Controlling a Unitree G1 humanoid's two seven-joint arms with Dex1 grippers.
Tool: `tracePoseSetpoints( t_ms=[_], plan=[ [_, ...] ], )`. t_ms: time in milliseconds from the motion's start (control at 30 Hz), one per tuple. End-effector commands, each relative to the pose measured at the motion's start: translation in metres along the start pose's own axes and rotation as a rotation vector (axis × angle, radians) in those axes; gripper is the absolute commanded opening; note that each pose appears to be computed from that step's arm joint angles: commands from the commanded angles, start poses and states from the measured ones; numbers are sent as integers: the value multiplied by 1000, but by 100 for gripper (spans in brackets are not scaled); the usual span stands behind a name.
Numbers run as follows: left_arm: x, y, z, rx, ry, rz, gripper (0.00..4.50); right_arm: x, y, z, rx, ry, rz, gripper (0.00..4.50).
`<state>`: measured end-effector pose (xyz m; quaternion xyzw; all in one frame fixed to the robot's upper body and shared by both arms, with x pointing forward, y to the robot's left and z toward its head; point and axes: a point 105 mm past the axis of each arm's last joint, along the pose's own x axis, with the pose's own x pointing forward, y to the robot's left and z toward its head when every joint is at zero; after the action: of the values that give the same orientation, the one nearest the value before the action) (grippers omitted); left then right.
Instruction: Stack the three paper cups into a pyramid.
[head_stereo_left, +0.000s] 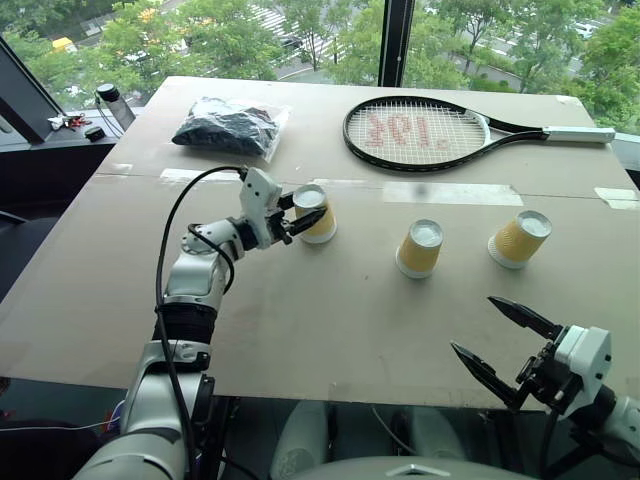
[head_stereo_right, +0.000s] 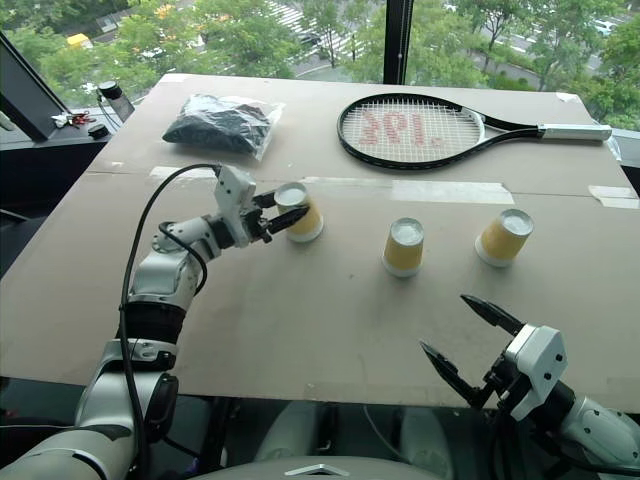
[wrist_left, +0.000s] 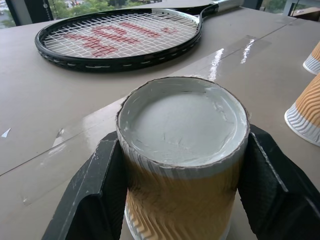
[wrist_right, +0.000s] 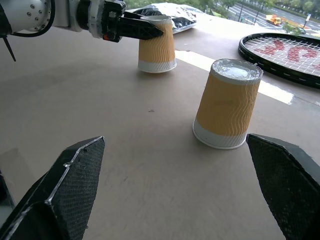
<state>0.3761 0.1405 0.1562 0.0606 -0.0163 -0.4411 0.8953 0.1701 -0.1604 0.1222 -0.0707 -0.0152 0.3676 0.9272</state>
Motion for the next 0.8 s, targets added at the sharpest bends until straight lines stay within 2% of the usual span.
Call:
tracePoseSetpoints(
  t_ms=[33,400,800],
  plan=[
    [18,-31,25,22,-73,-172,235,-1,1,12,-40,-35,-11,450],
    [54,-64,7,70,-30,-334,235,-9,5,11,-27,-17,-77,450],
    [62,-67,-19,118,13,-351,235,-14,11,11,-26,-12,-111,450]
  ],
)
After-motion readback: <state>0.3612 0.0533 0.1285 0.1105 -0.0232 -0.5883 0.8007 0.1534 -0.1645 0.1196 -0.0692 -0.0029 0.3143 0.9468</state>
